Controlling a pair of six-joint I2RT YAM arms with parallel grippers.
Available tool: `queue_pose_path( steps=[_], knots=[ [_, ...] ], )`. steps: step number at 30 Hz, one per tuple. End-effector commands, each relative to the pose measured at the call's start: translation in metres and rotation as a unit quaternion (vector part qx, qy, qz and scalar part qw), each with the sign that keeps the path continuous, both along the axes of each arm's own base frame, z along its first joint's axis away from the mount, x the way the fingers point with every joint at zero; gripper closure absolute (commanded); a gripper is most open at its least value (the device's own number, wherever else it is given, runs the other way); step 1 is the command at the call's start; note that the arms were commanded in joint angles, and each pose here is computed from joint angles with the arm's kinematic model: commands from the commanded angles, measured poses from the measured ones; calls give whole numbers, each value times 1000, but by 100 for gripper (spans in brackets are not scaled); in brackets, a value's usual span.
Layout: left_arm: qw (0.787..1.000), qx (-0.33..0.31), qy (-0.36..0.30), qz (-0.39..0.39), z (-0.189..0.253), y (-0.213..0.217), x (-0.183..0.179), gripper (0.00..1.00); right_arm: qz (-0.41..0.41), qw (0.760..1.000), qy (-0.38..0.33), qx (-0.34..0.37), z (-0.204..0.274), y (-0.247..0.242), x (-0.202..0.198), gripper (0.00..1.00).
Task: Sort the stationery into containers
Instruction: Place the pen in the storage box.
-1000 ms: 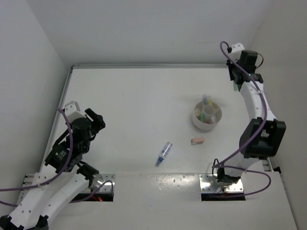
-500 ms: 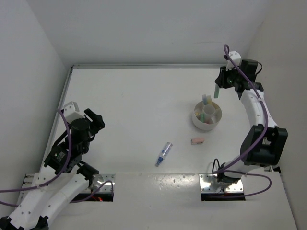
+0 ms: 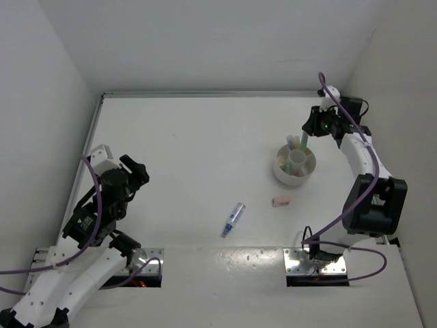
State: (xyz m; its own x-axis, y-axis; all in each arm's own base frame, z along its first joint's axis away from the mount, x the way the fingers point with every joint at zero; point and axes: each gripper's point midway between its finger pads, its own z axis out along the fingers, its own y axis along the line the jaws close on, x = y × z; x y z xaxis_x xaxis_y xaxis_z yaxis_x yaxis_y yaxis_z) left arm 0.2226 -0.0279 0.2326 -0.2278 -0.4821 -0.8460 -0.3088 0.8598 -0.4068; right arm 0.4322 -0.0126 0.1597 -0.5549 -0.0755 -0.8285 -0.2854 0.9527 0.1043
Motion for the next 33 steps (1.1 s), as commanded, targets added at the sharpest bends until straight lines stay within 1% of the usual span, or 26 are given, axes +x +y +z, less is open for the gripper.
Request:
queue_pose_path(
  steps=[1, 4, 6, 7, 11, 12, 13, 14, 15, 17, 18, 20, 24, 25, 26, 27, 29, 30, 31, 32, 33],
  knots=[
    [1000, -8, -18, 1, 8, 0, 3, 31, 8, 999, -32, -5, 6, -2, 7, 100],
    [1000, -8, -18, 1, 8, 0, 3, 31, 19, 999, -31, -3, -3, 3, -1, 100],
    [1000, -8, -18, 1, 8, 0, 3, 31, 30, 998, -47, -3, -2, 7, -5, 100],
    [1000, -6, -14, 1, 4, 0, 3, 31, 34, 999, -43, -7, -12, 8, -11, 100],
    [1000, -6, -14, 1, 4, 0, 3, 31, 47, 998, -39, -17, -22, 9, -19, 100],
    [1000, -6, -14, 1, 4, 0, 3, 31, 47, 998, -39, -17, -22, 9, -19, 98],
    [1000, -6, -14, 1, 4, 0, 3, 31, 49, 998, -36, -19, -24, 9, -21, 93],
    [1000, -6, -14, 1, 4, 0, 3, 31, 53, 998, -38, -24, -24, 9, -21, 73],
    [1000, -6, -14, 1, 4, 0, 3, 31, 56, 998, -31, -19, -26, 11, -24, 66],
    [1000, -6, -14, 1, 4, 0, 3, 31, 56, 997, -45, -23, -12, 11, -24, 51],
    [1000, -6, -14, 1, 4, 0, 3, 31, 56, 997, -50, -24, -8, 11, -24, 39],
    [1000, -6, -14, 1, 4, 0, 3, 31, 51, 995, -78, -35, 15, 9, -21, 38],
    [1000, -1, -5, -21, 1, -8, 6, 31, 44, 992, -102, -56, 49, 4, -23, 38],
    [999, -4, -11, -32, 4, -13, 8, 32, 40, 992, -104, -60, 54, 2, -24, 38],
    [998, -10, -5, -60, 2, -24, 10, 48, 45, 990, -115, -72, 62, 2, -28, 38],
    [997, -15, -5, -81, 3, -33, 11, 65, 50, 987, -125, -82, 72, 2, -30, 41],
    [989, -11, 4, -146, -3, -59, 20, 94, 92, 984, -121, -88, 79, 13, -45, 88],
    [977, -29, 12, -209, 0, -83, 18, 100, 179, 969, -136, -104, 82, 34, -57, 100],
    [968, -28, 12, -248, 2, -98, 21, 100, 226, 966, -86, -94, 69, 44, -85, 100],
    [949, -39, 41, -309, -5, -127, 21, 100, 270, 956, -75, -89, 66, 56, -100, 100],
    [934, -46, 55, -349, -10, -148, 17, 100, 329, 938, -84, -77, 65, 70, -113, 86]
  ],
)
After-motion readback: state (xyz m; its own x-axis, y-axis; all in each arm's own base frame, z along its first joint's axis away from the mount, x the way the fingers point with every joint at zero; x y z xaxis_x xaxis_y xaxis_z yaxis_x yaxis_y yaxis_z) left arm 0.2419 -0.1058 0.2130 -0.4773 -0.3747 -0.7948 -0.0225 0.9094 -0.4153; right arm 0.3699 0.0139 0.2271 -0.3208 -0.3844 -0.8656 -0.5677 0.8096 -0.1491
